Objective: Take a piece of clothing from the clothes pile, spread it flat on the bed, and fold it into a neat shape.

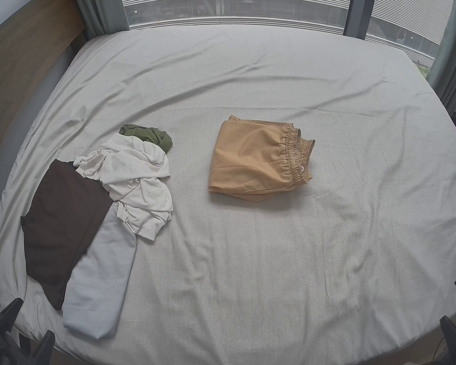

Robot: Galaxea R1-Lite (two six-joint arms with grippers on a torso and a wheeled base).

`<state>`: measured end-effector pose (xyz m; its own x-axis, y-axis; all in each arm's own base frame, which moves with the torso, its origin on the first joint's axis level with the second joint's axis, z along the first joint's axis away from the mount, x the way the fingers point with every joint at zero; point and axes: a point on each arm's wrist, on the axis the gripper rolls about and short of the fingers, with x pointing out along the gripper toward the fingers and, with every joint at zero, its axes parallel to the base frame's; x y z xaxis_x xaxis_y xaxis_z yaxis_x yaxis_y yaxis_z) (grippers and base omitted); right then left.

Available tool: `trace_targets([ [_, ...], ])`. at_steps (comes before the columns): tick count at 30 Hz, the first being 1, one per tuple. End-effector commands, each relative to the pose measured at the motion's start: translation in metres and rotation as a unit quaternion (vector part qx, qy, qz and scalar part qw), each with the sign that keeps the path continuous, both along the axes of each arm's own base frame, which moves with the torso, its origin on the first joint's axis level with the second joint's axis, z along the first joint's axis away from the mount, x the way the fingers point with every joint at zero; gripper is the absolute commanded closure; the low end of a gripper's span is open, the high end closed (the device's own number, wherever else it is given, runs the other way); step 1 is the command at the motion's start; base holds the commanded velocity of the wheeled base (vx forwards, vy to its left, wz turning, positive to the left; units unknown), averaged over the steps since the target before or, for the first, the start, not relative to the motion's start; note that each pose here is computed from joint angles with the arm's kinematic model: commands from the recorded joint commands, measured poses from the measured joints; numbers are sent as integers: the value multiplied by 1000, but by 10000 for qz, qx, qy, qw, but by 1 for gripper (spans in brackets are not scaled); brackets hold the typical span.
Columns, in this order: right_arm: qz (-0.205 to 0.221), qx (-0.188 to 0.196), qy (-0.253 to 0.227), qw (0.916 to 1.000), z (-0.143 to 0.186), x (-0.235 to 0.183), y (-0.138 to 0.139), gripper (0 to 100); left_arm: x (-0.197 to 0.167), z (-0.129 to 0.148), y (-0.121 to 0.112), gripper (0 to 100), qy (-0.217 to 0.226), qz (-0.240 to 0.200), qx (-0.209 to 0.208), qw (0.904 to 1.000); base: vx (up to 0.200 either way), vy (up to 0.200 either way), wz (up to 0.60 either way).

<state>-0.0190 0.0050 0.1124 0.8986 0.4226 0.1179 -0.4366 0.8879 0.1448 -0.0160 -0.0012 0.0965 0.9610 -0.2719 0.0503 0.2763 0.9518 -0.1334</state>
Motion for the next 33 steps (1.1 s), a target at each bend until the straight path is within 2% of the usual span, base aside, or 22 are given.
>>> trace_targets([
  [1,-498,-260,47,9984,-15,3,-2,0,0,-5,0,0,9,637,64,9980,0,0,0],
  [2,-514,-276,57,9983,-16,3,-2,0,0,-5,0,0,6,668,78,9977,0,0,0],
  [3,-879,-541,98,9946,-19,3,-3,0,-3,-9,0,0,-26,969,311,9948,0,0,0],
  [5,-974,-589,108,9934,-19,4,-4,0,-4,-12,-1,0,-24,1026,396,9939,0,0,0],
  [6,-1196,-616,134,9908,-20,4,-5,0,-7,-16,-1,0,17,1137,643,9914,0,0,0],
  [8,-1411,-616,210,9878,-21,4,-5,0,-6,-20,0,0,180,1188,758,9899,0,0,0],
  [12,-1714,-682,582,9811,-28,5,-7,0,-6,-20,0,0,206,1285,682,9891,0,0,0],
  [24,-2014,-691,612,9752,-28,5,-8,0,-7,-20,0,0,160,1295,631,9894,0,0,0],
  [26,-2157,-709,615,9719,-28,5,-9,0,-7,-21,0,0,170,1302,624,9894,0,0,0],
  [27,-2395,-724,633,9661,-28,5,-9,0,-7,-20,0,0,163,1310,623,9893,0,0,0],
  [33,-2558,-744,646,9617,-28,5,-10,0,-6,-20,1,0,170,1348,584,9890,0,0,0],
])
